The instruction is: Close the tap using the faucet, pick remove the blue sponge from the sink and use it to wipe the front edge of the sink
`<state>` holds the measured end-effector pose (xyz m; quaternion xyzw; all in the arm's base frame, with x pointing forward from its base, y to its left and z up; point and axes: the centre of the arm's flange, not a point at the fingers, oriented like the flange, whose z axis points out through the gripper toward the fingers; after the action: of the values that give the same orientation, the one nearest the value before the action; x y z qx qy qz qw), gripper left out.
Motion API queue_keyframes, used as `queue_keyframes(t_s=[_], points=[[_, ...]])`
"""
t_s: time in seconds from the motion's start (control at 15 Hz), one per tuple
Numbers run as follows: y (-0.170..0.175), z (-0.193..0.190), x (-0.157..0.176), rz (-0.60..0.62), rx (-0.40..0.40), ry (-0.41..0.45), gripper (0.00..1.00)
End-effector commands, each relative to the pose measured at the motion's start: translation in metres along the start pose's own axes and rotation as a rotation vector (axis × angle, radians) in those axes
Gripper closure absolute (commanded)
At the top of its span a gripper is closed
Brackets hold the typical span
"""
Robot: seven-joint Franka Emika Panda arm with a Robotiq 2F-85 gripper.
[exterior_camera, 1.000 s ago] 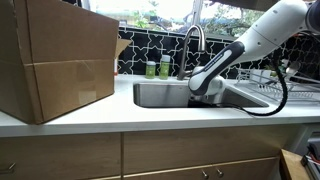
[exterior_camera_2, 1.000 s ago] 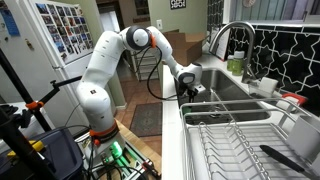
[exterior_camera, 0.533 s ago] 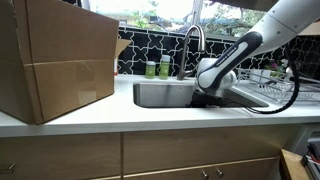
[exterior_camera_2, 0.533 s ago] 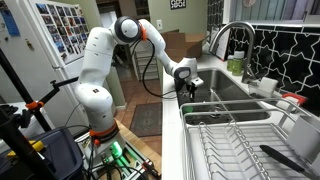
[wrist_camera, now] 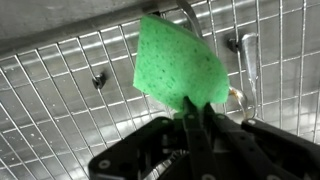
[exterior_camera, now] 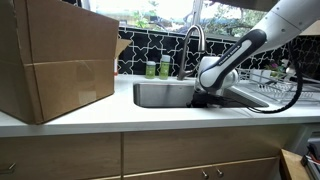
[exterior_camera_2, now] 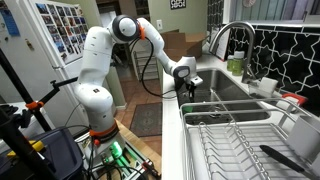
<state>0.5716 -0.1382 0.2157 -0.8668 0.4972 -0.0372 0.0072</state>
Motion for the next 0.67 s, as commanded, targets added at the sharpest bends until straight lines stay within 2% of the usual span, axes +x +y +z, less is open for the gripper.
queue_keyframes(t_s=[0.0, 0.6], points=[[0.003, -0.03, -0.005, 0.009, -0.012, 0.052, 0.95], [0.006, -0.122, -0.02, 0.007, 0.004, 0.217, 0.94]])
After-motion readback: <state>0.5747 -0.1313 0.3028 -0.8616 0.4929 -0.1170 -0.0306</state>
